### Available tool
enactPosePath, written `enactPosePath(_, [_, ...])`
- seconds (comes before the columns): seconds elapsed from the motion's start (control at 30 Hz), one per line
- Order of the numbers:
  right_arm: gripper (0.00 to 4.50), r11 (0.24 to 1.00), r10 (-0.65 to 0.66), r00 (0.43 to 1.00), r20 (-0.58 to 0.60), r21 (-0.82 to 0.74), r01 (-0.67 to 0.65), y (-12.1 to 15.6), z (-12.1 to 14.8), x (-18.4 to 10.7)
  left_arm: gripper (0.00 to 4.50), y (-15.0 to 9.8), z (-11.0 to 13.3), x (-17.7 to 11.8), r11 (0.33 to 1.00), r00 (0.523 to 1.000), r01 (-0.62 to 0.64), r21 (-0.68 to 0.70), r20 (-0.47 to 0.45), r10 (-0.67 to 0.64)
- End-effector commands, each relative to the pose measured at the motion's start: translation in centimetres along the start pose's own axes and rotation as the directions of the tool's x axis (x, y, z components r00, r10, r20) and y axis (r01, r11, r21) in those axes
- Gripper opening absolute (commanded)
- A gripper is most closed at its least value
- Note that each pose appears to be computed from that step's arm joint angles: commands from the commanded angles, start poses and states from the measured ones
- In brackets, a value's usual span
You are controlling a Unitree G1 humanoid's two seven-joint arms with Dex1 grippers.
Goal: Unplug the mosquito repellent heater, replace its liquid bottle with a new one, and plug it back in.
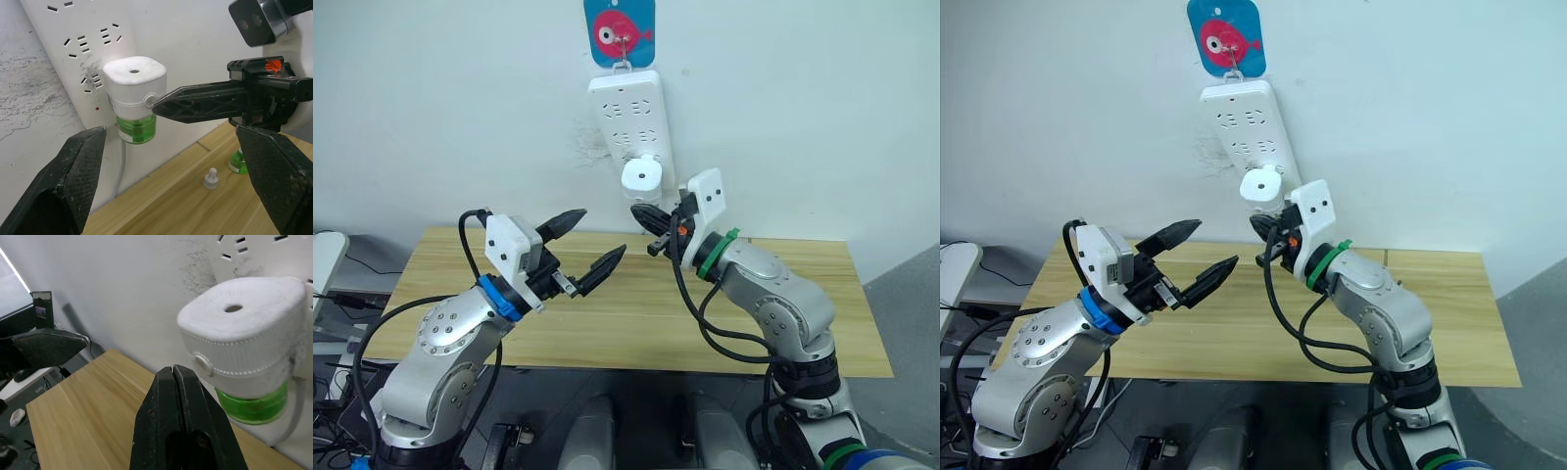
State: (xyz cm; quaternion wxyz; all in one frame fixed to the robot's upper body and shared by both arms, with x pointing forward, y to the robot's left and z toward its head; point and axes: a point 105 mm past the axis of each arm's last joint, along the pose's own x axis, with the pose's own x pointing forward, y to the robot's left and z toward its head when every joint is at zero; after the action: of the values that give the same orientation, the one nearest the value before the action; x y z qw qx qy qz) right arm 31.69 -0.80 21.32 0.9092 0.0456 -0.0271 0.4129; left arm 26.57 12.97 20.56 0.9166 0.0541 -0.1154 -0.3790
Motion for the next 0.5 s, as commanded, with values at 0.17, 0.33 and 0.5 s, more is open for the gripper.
enactPosePath(0.17, [0.01,0.998,-0.029,0.998,0.058,-0.052,0.032,-0.7,1.6,-0.2,4.5,-0.5,1.2,-0.1,0.999,0.999,0.008,0.039,0.038,-0.009])
enactPosePath(0.33, [0.01,0.997,-0.037,0.998,0.052,-0.06,0.04,-1.2,1.5,-0.6,4.5,-0.7,1.1,-0.1,0.999,0.999,0.01,0.035,0.037,-0.011])
enactPosePath(0.5, [0.01,0.997,-0.047,0.998,0.051,-0.061,0.05,-1.4,1.5,-0.7,4.5,-0.8,1.1,0.0,0.999,0.999,0.012,0.033,0.037,-0.014])
